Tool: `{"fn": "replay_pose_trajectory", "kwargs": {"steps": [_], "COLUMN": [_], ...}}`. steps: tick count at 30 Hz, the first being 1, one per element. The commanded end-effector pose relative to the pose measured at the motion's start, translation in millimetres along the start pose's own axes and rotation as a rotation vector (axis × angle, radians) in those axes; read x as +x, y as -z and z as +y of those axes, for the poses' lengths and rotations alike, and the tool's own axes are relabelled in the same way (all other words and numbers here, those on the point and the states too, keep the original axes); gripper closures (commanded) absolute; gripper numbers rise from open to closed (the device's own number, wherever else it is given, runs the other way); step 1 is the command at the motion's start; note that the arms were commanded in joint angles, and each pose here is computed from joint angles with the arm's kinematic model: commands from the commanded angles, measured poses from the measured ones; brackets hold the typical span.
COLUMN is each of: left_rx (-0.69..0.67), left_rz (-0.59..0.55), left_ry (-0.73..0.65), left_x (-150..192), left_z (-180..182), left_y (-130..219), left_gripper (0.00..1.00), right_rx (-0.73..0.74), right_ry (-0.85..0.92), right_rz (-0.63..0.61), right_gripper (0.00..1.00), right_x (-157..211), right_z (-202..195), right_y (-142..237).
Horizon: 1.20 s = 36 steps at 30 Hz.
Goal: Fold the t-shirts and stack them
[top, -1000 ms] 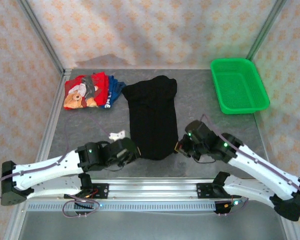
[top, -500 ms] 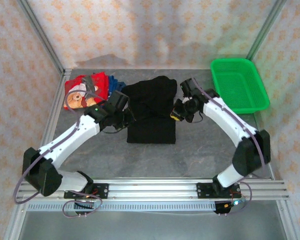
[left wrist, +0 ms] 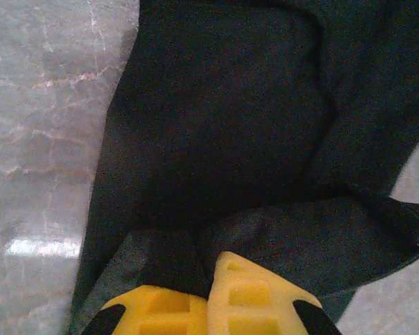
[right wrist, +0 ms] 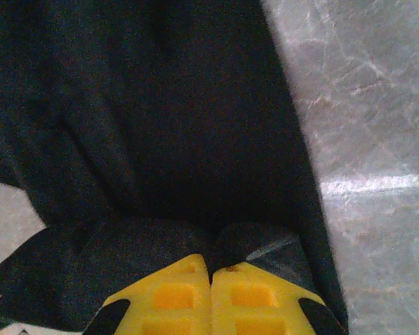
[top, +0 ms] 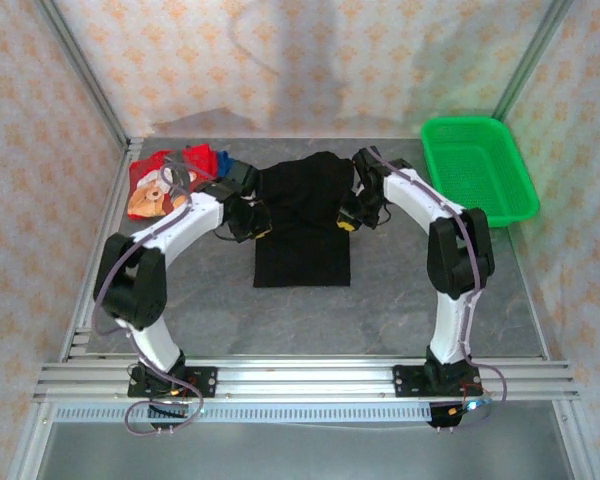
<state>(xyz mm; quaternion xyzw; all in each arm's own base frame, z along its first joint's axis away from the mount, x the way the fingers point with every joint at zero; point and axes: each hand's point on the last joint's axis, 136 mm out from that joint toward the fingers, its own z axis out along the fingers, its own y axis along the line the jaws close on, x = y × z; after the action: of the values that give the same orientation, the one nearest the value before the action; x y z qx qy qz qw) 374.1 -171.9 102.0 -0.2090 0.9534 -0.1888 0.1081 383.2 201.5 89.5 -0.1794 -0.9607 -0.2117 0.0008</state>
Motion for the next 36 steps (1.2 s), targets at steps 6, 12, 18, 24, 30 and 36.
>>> {"fn": "replay_pose_trajectory", "kwargs": {"steps": [6,12,18,24,30,36], "left_rx": [-0.008,0.109,0.165,0.155,0.252,0.250], "left_rz": [-0.022,-0.243,-0.242,-0.073,-0.023,-0.012], "left_ry": [-0.034,0.032,0.024,0.092,0.159,0.182], "left_x": [-43,-89,-27,79,113,111], "left_z": [-4,-25,-10,58,66,65], "left_y": [-34,69,134,82,40,15], "left_gripper": [0.83,0.09,0.00,0.14,0.25,0.27], "right_rx": [0.065,-0.060,-0.184,-0.297,-0.328,-0.298], "right_ry": [-0.033,0.008,-0.007,-0.030,-0.067,-0.091], "right_rz": [-0.061,-0.281,-0.203,-0.102,-0.043,-0.020], "right_gripper": [0.61,0.41,0.36,0.38,0.44,0.47], "right_x": [-51,-66,25,105,126,123], "right_z": [-14,5,-20,-45,-52,-57], "right_y": [-15,62,87,51,11,-18]}}
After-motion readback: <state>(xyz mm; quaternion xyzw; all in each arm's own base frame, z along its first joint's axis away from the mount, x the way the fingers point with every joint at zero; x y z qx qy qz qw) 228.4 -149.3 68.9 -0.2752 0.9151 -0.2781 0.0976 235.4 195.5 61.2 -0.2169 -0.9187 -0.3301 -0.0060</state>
